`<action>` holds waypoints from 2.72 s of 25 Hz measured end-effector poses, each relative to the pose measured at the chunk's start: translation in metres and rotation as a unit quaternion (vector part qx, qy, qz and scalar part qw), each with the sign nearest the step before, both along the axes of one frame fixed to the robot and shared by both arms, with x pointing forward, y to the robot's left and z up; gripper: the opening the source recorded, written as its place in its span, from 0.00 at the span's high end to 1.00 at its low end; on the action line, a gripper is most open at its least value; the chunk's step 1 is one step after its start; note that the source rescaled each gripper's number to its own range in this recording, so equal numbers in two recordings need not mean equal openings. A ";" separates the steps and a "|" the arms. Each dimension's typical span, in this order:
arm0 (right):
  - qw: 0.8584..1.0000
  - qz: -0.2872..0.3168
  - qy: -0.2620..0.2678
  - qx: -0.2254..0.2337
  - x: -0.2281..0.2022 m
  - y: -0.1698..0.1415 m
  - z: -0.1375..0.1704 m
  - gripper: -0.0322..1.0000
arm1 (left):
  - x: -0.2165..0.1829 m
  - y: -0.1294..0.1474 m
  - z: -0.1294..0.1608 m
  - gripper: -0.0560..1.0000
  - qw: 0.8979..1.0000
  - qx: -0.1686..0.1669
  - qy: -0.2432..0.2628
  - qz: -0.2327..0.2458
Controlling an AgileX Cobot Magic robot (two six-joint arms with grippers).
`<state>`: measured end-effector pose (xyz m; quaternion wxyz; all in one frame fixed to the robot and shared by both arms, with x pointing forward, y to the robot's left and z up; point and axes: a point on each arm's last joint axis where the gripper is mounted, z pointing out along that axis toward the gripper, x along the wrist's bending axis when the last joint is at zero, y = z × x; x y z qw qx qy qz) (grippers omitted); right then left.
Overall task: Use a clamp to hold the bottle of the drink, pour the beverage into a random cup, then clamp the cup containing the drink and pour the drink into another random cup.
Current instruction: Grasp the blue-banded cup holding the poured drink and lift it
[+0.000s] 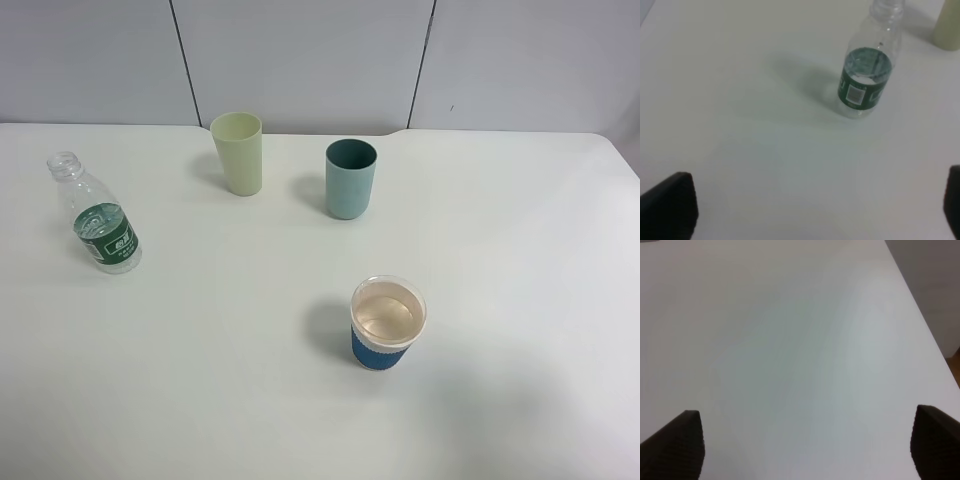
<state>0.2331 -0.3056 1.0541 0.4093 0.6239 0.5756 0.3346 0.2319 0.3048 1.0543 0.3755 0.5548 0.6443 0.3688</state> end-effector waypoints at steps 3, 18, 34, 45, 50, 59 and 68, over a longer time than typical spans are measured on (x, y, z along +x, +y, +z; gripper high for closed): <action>1.000 0.000 0.000 0.000 0.000 0.000 0.000 0.50 | 0.000 0.000 0.000 0.00 1.000 0.000 0.000 0.000; 1.000 0.000 0.000 0.000 0.000 0.000 0.000 0.50 | 0.000 0.000 0.000 0.00 1.000 0.000 0.000 0.000; 0.998 -0.023 0.011 -0.053 0.032 -0.010 0.042 0.50 | 0.000 0.000 0.000 0.00 1.000 -0.001 0.000 0.000; 0.998 0.019 0.046 -0.025 0.151 -0.007 0.045 0.50 | 0.000 0.000 0.000 0.00 1.000 0.000 -0.001 0.000; 0.990 0.055 0.123 -0.051 0.194 0.001 0.015 0.50 | 0.000 0.000 0.000 0.00 1.000 0.000 -0.001 0.000; 0.969 0.151 0.162 -0.114 0.236 0.046 -0.027 0.50 | 0.000 0.000 0.000 0.00 1.000 0.000 -0.001 0.000; 0.965 0.200 0.129 -0.107 0.245 0.072 -0.057 0.50 | 0.000 0.000 0.000 0.00 1.000 -0.001 -0.001 0.001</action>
